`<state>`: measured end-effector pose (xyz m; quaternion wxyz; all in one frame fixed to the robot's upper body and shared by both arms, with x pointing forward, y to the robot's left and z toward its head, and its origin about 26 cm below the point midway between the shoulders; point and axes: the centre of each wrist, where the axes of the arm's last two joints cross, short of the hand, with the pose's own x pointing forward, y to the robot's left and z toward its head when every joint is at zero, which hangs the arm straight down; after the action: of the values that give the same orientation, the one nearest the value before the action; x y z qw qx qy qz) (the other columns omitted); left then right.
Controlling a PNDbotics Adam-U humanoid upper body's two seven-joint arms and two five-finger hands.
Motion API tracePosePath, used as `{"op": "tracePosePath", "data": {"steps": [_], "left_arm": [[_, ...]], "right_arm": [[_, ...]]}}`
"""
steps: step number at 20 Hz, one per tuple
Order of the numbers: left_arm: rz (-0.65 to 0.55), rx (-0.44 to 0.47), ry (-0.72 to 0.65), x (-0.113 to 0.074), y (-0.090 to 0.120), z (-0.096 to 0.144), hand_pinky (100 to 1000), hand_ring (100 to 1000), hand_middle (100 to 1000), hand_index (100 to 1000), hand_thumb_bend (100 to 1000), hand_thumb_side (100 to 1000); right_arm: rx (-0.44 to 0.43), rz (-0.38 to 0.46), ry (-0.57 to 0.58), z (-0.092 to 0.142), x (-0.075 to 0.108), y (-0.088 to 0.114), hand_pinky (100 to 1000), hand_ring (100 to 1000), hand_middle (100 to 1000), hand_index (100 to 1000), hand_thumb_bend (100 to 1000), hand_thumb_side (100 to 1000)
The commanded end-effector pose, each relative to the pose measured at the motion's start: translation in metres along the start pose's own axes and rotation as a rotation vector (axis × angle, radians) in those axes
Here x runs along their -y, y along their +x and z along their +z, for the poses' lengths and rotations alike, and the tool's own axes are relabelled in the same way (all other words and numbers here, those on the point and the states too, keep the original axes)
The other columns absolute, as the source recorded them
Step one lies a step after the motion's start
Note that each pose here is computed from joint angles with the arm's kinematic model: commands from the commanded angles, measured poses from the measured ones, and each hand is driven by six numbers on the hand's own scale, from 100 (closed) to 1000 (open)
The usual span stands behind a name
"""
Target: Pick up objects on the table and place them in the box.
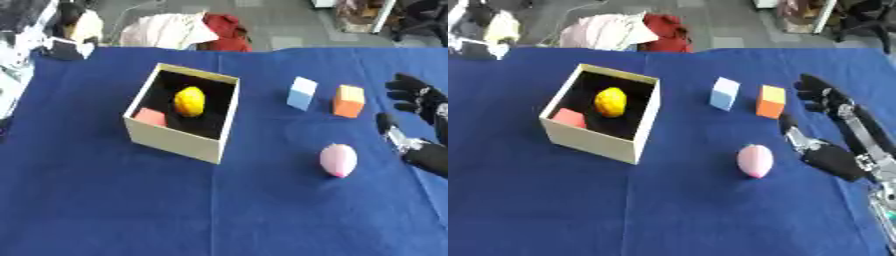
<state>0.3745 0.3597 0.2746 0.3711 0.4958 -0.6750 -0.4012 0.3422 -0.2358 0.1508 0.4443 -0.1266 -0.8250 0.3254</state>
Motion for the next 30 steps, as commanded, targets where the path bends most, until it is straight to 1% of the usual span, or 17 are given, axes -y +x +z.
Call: {"op": "tracePosePath", "data": {"steps": [1, 3, 5, 7, 10, 11, 12, 13, 14, 15, 17, 19, 22, 23, 24, 27, 30], "left_arm": [[-0.013, 0.136, -0.007, -0.023, 0.028, 0.004, 636, 537, 453, 587, 331, 100], [-0.008, 0.195, -0.063, -0.019, 0.04, 0.009, 643, 543, 459, 595, 333, 100], [-0.01, 0.233, -0.131, -0.012, 0.047, 0.013, 651, 551, 470, 607, 334, 100], [-0.012, 0.245, -0.206, -0.002, 0.049, 0.016, 660, 563, 486, 624, 332, 100], [-0.02, 0.234, -0.314, 0.014, 0.045, 0.021, 675, 584, 514, 653, 339, 100], [-0.022, 0.231, -0.349, 0.019, 0.043, 0.023, 695, 628, 566, 705, 428, 100], [-0.023, 0.229, -0.382, 0.024, 0.041, 0.025, 698, 635, 574, 712, 443, 100], [-0.021, 0.226, -0.406, 0.027, 0.039, 0.028, 720, 684, 622, 755, 564, 115], [-0.017, 0.224, -0.421, 0.03, 0.037, 0.03, 728, 697, 637, 767, 592, 138], [-0.013, 0.222, -0.432, 0.032, 0.036, 0.032, 750, 731, 679, 798, 690, 230], [0.007, 0.218, -0.442, 0.036, 0.033, 0.037, 777, 768, 728, 820, 821, 353], [0.029, 0.215, -0.434, 0.037, 0.031, 0.042, 801, 799, 768, 839, 892, 424], [0.042, 0.213, -0.42, 0.036, 0.03, 0.046, 801, 799, 768, 839, 892, 424], [0.044, 0.213, -0.418, 0.036, 0.03, 0.046, 818, 819, 776, 839, 898, 480], [0.062, 0.212, -0.397, 0.034, 0.032, 0.047, 816, 814, 762, 830, 883, 488], [0.14, 0.203, -0.281, 0.021, 0.037, 0.053, 807, 804, 720, 800, 830, 484], [0.216, 0.183, -0.158, 0.005, 0.039, 0.063, 794, 795, 689, 773, 806, 464]], "right_arm": [[0.012, 0.022, -0.012, -0.002, 0.008, 0.002, 864, 894, 880, 987, 187, 507], [0.013, 0.023, -0.012, -0.002, 0.008, 0.002, 864, 894, 880, 987, 186, 507], [0.013, 0.024, -0.012, -0.002, 0.009, 0.002, 864, 894, 879, 987, 186, 507], [0.012, 0.025, -0.013, -0.002, 0.009, 0.002, 864, 894, 879, 987, 186, 507], [0.012, 0.026, -0.013, -0.003, 0.009, 0.002, 864, 894, 879, 987, 186, 507], [0.012, 0.026, -0.013, -0.003, 0.009, 0.002, 864, 894, 879, 987, 186, 507], [0.011, 0.027, -0.014, -0.002, 0.009, 0.002, 864, 894, 879, 987, 186, 507], [0.01, 0.028, -0.015, -0.002, 0.01, 0.001, 864, 893, 879, 987, 185, 507], [0.009, 0.029, -0.016, -0.002, 0.01, 0.001, 864, 893, 879, 987, 185, 507], [0.009, 0.029, -0.016, -0.002, 0.01, 0.001, 864, 893, 879, 987, 185, 507], [0.009, 0.03, -0.018, -0.002, 0.01, 0.001, 864, 893, 879, 987, 185, 507], [0.007, 0.032, -0.019, -0.002, 0.011, 0.001, 864, 893, 878, 987, 184, 508], [0.006, 0.034, -0.018, -0.002, 0.011, 0.001, 864, 893, 878, 987, 184, 508], [0.006, 0.035, -0.018, -0.002, 0.011, 0.001, 865, 892, 879, 987, 185, 506], [0.008, 0.043, -0.018, -0.003, 0.013, 0.001, 866, 892, 879, 986, 186, 505], [0.019, 0.081, -0.001, -0.005, 0.02, 0.004, 867, 891, 879, 984, 189, 500], [0.038, 0.13, 0.046, -0.009, 0.027, 0.009, 869, 892, 881, 983, 195, 496]]}}
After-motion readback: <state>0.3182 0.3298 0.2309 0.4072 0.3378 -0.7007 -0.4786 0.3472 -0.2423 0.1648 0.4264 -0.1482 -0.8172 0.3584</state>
